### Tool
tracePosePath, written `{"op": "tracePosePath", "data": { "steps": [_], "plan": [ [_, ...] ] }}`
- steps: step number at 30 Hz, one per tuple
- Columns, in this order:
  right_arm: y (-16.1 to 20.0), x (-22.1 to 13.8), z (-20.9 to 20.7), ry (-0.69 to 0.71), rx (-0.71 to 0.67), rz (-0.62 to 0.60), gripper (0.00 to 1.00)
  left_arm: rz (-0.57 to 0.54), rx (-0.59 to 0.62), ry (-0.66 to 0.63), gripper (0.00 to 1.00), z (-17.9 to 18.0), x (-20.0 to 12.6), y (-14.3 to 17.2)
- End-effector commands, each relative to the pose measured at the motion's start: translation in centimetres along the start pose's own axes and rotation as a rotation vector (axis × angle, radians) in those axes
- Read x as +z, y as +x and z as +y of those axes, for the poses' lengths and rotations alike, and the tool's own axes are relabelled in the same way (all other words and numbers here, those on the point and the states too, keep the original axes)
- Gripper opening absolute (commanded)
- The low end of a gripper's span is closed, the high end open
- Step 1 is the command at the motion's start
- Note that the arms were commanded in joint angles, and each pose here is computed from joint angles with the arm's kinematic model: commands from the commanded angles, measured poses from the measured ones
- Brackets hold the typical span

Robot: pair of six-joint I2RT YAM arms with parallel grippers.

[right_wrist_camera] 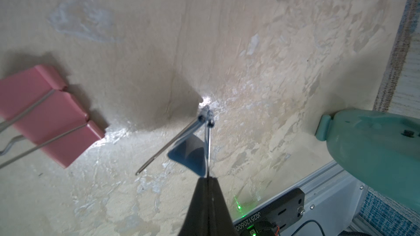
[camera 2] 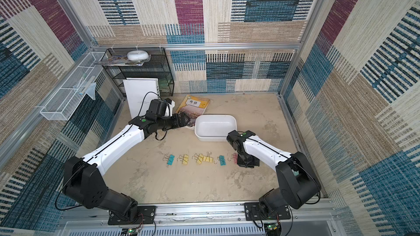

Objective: Take out the binder clips from the storage box
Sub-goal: Place the binder clip at the center of the board.

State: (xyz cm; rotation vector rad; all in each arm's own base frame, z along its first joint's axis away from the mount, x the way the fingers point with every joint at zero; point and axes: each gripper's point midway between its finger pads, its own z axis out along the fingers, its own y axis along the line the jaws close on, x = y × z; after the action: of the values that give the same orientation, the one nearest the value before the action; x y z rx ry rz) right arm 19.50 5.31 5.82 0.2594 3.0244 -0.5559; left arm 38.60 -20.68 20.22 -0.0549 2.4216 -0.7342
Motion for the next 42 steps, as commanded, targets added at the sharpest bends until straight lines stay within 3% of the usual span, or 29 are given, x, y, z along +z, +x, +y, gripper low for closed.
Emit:
{"op": "tracePosePath", "data": {
  "steps": [1,3,6,10,17,24,26,30,36,42],
  "plan": [
    [0.1,0.3,0.1,0.017,-0.008,0.021,0.0,-0.034,0.017,0.014,1.0,-0.3,-0.3,-0.7],
    [0.0,0.5,0.3,0.022,-0.012,0.025,0.0,-0.034,0.018,0.013,0.99,-0.3,-0.3,-0.6],
    [-0.4,0.6,0.5,0.027,-0.016,0.021,0.18,-0.033,0.019,0.01,1.0,-0.2,-0.4,-0.5],
    [-1.5,0.2,1.3,0.005,-0.017,-0.003,0.27,-0.031,0.015,0.004,0.99,0.0,-0.3,-0.4],
    [-3.2,-0.2,2.8,-0.025,-0.022,-0.036,0.28,-0.029,0.013,0.0,0.99,0.1,-0.3,-0.5],
    [-5.8,-2.1,3.6,-0.084,0.007,-0.142,0.33,-0.042,0.022,-0.026,0.99,0.3,-0.9,-1.0],
    [-6.5,-2.7,3.4,-0.081,0.014,-0.175,0.43,-0.042,0.019,-0.035,0.99,0.4,-1.0,-1.1],
    [-8.6,-5.2,2.7,-0.112,0.06,-0.314,0.53,-0.075,0.003,-0.093,0.99,1.3,-1.4,-1.8],
    [-13.5,-10.8,0.6,-0.18,0.18,-0.67,0.97,-0.229,-0.041,-0.268,1.0,4.6,-3.4,-4.1],
    [-16.4,-13.6,-2.5,-0.109,0.242,-1.042,1.0,-0.395,-0.049,-0.549,1.0,10.3,-7.0,-5.7]
  ]
}}
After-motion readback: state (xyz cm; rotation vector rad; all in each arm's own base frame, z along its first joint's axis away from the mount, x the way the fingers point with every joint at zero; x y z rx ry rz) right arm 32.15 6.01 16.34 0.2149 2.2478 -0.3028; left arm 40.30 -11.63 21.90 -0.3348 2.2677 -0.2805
